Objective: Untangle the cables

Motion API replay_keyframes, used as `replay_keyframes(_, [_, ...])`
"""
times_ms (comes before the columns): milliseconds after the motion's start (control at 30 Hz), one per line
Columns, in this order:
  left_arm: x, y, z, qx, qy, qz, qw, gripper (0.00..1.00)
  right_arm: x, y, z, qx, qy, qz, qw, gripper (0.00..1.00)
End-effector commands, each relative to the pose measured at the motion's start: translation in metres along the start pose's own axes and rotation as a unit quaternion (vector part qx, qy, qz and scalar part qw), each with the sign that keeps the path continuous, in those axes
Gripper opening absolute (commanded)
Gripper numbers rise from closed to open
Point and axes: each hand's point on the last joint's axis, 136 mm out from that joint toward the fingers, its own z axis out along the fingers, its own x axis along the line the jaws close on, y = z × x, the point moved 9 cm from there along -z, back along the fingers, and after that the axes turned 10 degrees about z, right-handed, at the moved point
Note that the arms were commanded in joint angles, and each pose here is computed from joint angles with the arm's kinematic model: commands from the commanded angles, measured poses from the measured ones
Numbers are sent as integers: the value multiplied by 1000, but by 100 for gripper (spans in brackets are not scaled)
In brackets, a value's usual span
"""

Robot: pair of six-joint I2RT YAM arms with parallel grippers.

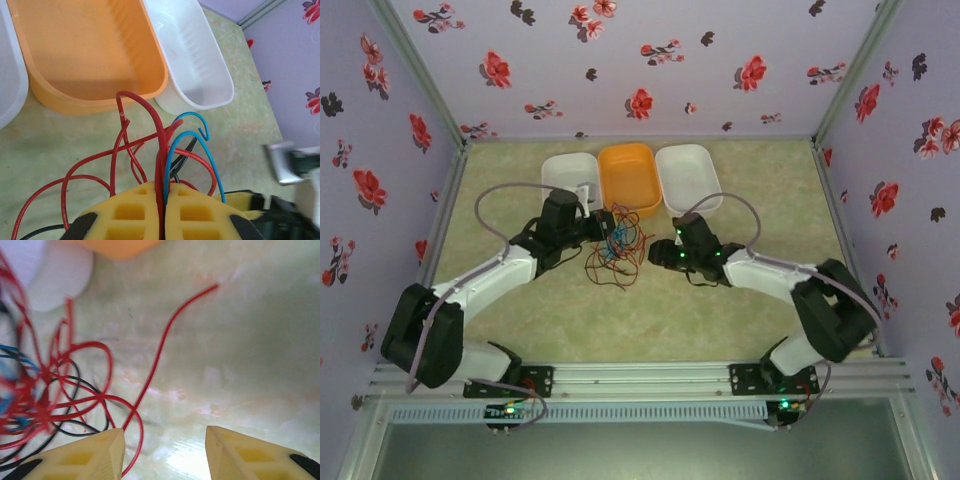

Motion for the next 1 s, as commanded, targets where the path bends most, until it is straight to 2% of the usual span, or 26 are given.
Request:
replay_keyframes(0, [0, 6, -4, -18, 4, 11, 1000, 0, 2, -2, -15, -33, -43, -28, 998, 51])
replay_keyframes(133, [0, 7, -2, -17, 3, 12, 1000, 0, 14, -2, -16, -37, -33, -32, 998, 56])
replay_keyframes(467, [1, 4, 0, -14, 3, 13, 1000, 0, 33, -1, -7, -27, -18, -50, 998, 57])
replay_keyframes(967, [4, -1, 7, -2, 6, 11, 1000, 0, 47, -1, -18, -39, -10, -63, 997, 66])
